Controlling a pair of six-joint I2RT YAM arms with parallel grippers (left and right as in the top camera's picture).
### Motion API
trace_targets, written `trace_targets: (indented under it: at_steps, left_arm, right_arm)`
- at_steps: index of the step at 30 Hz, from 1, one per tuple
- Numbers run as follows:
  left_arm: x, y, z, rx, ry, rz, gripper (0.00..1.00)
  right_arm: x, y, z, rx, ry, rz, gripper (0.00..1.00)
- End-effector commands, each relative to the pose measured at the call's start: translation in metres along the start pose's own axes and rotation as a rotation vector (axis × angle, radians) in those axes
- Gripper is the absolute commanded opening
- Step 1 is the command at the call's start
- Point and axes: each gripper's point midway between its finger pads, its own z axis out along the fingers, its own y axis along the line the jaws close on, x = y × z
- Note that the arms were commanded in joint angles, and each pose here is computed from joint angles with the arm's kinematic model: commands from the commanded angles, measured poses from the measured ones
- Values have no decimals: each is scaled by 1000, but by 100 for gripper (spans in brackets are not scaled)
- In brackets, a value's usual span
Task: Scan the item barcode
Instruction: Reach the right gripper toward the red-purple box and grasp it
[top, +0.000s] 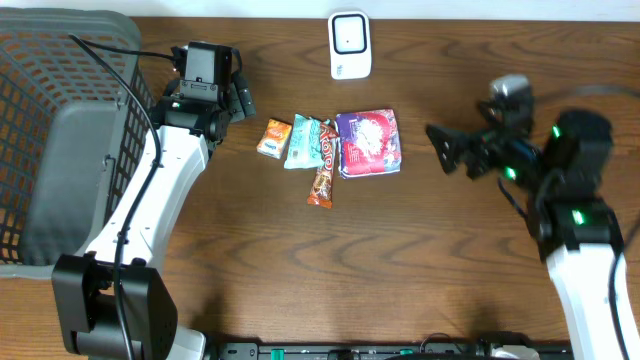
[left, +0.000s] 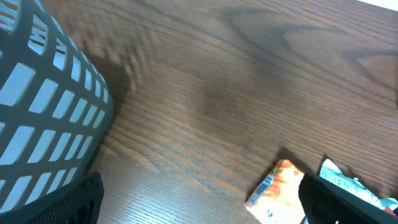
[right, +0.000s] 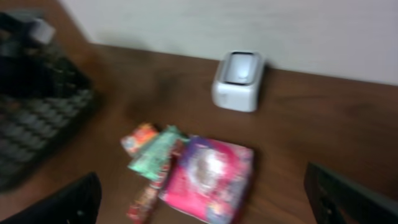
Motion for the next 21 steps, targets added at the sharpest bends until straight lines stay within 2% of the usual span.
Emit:
trace_targets:
  at_steps: [1,5,9,16,21]
  left_arm:
    - [0,3,1,-9,-1,-12,99]
    - [0,3,1,-9,-1,-12,99]
    - [0,3,1,-9,-1,-12,99]
    - [0,3,1,-9,-1,-12,99]
    - [0,3,1,-9,-1,-12,99]
  right_arm:
    - [2,31,20,-238,42,144,99]
    - [1,31,42,-315,63,361,99]
    - [-5,53,64,-394,38,310,99]
    - [-2,41,97,-59,16,340,99]
    - [8,16,93,238,161,279,99]
